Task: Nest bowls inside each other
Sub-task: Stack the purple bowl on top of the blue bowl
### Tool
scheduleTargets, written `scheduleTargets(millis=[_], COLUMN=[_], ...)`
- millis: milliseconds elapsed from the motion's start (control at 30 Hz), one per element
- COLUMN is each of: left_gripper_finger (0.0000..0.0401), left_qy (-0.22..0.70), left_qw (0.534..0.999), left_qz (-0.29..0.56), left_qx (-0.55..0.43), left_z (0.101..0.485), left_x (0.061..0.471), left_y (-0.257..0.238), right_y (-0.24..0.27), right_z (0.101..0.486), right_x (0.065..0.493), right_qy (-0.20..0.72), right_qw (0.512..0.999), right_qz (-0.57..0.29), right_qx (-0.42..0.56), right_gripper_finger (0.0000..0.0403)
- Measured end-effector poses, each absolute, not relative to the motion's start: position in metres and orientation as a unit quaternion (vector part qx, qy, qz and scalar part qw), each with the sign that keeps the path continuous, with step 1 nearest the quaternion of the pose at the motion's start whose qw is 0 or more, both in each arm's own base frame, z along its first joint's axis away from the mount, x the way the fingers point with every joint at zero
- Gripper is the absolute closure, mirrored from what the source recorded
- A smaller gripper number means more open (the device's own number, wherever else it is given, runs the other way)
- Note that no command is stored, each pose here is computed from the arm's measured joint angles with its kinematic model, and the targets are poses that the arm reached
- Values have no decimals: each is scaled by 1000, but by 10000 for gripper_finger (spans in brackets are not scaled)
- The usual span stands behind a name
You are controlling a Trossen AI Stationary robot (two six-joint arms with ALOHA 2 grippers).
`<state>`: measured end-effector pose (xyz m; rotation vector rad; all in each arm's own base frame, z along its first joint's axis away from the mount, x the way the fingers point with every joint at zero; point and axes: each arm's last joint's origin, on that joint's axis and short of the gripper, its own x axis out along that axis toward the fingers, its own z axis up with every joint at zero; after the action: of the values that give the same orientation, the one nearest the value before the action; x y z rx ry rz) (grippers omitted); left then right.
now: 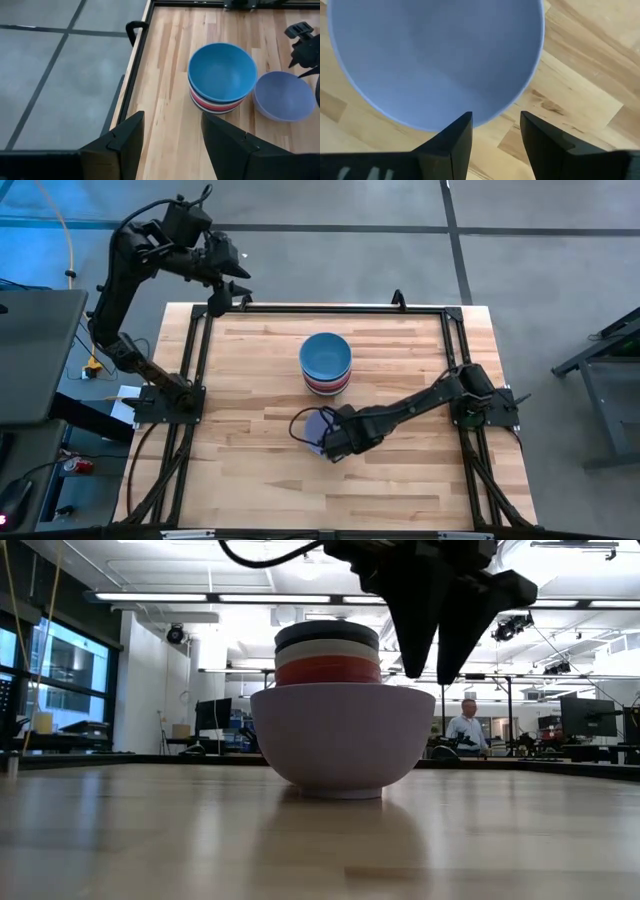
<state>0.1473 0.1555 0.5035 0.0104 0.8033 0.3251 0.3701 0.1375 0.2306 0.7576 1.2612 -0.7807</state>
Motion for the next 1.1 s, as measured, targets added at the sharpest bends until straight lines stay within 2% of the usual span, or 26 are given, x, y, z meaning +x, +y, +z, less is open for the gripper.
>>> scheduleTargets(millis=[200, 467, 700, 1100], left_gripper_finger=[217, 217, 217, 217], left_qy=[392, 422, 442, 422], left_qw=[907, 895, 889, 897], left_qz=[154, 141, 123, 135], left_qx=[4, -20, -11, 10], left_z=[502, 483, 469, 476], left_x=[149, 154, 156, 145], left_y=[155, 162, 164, 157], right_y=[145, 132, 120, 97], right_z=[231, 231, 230, 230], right_x=[373, 374, 375, 381], right_qy=[545, 582, 587, 590], right_qw=[684, 655, 649, 649], right_qz=[-329, -318, -332, -334], right_qx=[355, 361, 352, 346], right_gripper_finger=[244, 244, 244, 244])
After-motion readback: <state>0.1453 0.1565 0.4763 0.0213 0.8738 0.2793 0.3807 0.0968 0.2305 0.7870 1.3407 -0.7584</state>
